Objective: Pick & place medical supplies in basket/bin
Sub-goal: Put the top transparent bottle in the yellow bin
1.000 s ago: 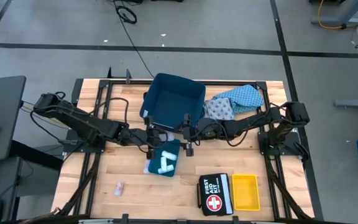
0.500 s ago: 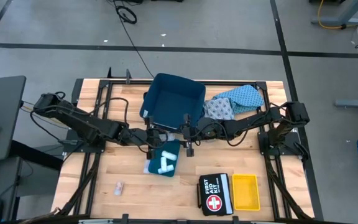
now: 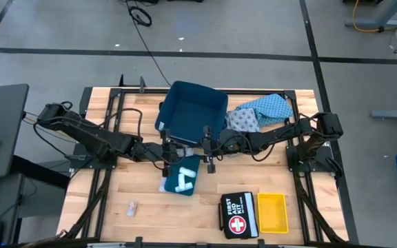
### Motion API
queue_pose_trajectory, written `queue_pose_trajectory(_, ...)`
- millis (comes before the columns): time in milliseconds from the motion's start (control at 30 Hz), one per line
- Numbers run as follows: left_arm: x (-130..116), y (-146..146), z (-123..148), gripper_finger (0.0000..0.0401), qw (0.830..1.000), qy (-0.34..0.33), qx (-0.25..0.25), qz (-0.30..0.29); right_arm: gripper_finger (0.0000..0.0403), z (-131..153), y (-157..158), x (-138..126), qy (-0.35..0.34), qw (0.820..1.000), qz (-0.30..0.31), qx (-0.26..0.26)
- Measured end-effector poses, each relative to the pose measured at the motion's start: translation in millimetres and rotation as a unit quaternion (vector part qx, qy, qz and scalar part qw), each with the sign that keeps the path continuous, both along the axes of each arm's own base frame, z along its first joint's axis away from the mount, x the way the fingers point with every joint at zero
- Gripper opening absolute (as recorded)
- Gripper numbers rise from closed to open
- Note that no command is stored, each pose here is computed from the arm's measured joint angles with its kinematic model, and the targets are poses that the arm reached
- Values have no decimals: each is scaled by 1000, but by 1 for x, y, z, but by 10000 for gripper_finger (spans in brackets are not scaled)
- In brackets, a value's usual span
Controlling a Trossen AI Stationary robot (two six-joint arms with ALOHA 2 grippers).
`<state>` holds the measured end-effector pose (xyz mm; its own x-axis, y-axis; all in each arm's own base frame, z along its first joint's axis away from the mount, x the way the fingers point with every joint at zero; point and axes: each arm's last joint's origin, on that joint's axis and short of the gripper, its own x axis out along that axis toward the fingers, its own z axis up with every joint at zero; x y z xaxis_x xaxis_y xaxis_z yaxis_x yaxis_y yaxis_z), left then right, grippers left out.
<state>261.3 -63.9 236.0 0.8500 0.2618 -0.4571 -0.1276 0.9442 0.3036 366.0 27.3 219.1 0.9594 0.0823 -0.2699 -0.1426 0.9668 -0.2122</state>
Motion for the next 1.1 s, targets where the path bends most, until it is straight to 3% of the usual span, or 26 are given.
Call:
queue_pose_trajectory(733,0,-2,0,136,1000,6,-1,-22,139,0,1,0,-1,1000,11,-7)
queue_pose_trajectory(1100,-3,-3,-2,190,998,29,6,-58,139,-1,6,-1,7,1000,22,-1)
